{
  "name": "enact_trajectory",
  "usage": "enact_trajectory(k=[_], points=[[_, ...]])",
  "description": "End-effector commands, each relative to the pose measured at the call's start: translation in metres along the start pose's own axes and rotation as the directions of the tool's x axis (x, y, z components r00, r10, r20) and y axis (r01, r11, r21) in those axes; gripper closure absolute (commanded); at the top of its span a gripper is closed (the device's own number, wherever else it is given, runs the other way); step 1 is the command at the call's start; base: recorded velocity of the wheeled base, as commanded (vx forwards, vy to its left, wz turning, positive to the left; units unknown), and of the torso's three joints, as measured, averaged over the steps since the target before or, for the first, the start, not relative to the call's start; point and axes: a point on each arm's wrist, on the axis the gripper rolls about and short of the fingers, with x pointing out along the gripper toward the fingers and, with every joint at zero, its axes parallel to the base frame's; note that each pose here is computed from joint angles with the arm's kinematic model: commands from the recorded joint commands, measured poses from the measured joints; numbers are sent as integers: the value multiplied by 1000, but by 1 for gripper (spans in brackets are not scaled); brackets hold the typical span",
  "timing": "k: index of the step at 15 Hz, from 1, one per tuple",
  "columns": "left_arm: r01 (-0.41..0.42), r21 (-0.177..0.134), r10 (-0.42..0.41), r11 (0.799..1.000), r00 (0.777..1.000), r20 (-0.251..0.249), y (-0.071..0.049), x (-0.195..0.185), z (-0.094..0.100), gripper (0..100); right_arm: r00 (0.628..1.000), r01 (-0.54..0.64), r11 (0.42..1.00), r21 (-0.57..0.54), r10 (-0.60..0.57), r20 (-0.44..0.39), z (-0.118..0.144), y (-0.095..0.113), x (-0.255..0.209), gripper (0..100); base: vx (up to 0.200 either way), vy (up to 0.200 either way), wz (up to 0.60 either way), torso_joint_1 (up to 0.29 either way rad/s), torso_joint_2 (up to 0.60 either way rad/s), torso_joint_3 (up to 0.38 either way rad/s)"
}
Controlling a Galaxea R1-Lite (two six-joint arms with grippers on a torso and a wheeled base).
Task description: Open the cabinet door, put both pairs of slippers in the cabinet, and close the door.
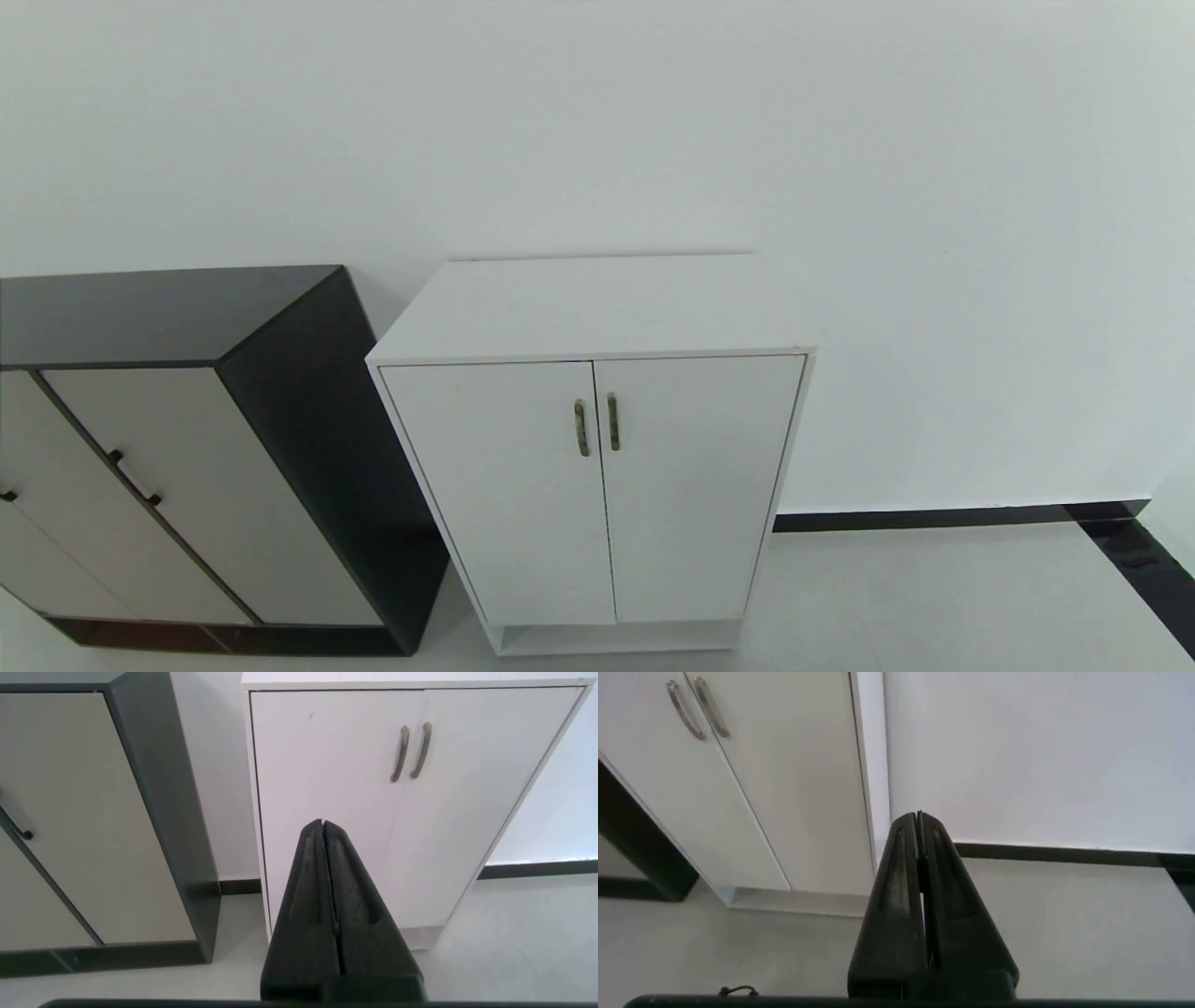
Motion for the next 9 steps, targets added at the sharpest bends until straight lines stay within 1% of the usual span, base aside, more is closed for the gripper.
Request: enact_trajectory(k=[1,3,4,6,8,9], points=[[0,-1,0,1000,1000,0,0,0,0,100,1000,3,1000,-1,-3,3,0,0,0,100,0,0,0,0,0,0],[-2,-1,2,1000,1000,0,0,0,0,100,997,82,997,2,-82,-5,0,1,0,100,0,0,0,0,0,0],[-2,-1,2,1000,1000,0,0,0,0,100,995,94,996,4,-94,12,0,1,-1,100,0,0,0,0,0,0],[0,-1,0,1000,1000,0,0,0,0,100,990,104,995,6,-104,96,-3,2,-7,100,0,0,0,0,0,0],[0,-1,0,1000,1000,0,0,0,0,100,989,111,994,14,-112,100,-3,2,-8,100,0,0,0,0,0,0],[1,5,-1,1000,1000,0,0,0,0,100,988,113,993,18,-115,100,-3,2,-8,100,0,0,0,0,0,0]])
